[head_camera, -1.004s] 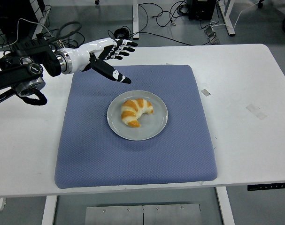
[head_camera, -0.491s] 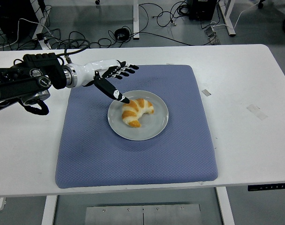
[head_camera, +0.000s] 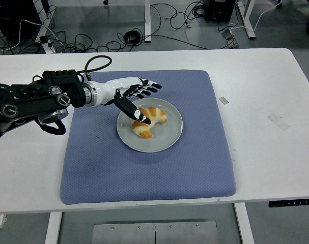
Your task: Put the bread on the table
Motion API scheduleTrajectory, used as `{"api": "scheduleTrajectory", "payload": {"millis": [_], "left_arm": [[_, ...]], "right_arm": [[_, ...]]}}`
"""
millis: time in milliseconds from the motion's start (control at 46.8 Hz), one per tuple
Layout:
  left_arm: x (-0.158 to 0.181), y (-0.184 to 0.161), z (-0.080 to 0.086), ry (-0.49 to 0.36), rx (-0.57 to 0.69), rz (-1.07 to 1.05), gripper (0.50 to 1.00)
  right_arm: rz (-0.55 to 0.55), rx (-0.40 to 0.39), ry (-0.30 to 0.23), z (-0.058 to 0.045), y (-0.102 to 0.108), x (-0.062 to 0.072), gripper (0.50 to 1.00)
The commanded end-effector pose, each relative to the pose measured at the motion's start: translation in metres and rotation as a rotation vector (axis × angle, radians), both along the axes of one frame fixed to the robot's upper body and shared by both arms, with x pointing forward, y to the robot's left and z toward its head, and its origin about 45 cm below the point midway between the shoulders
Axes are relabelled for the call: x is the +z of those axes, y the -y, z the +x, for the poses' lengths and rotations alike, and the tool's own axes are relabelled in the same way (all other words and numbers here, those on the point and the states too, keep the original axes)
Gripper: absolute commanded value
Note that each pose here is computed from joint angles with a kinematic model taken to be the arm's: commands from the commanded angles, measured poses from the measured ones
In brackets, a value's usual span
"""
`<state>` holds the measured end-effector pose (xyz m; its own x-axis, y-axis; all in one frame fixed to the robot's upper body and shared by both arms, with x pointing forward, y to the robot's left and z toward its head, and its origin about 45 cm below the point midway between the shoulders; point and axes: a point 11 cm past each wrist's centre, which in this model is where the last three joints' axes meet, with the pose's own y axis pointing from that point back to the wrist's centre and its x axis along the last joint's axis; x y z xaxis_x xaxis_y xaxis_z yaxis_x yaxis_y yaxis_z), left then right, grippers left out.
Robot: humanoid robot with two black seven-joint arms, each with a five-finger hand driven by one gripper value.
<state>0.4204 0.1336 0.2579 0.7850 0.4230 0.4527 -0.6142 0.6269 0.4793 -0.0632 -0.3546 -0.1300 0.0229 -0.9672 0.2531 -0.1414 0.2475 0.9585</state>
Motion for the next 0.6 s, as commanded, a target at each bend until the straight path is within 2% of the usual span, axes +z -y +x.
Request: {"api": "scheduleTrajectory", "payload": {"millis": [0, 299, 577], "left_arm": [[-0.002, -0.001, 0.0, -0.003, 0.002, 0.005, 0.957], [-0.013, -0.01, 0.001, -0.018, 0.028, 0.011, 0.948], [-0.027, 0.003, -0.006, -0.044, 0.006, 0.007, 0.936]], "right_arm": [[0.0, 0.0, 0.001, 0.0, 0.0, 0.0, 1.0], [0.0, 0.0, 0.001, 0.0, 0.0, 0.0, 1.0], [0.0, 0.0, 0.0, 0.0, 0.0, 0.0, 1.0]]}}
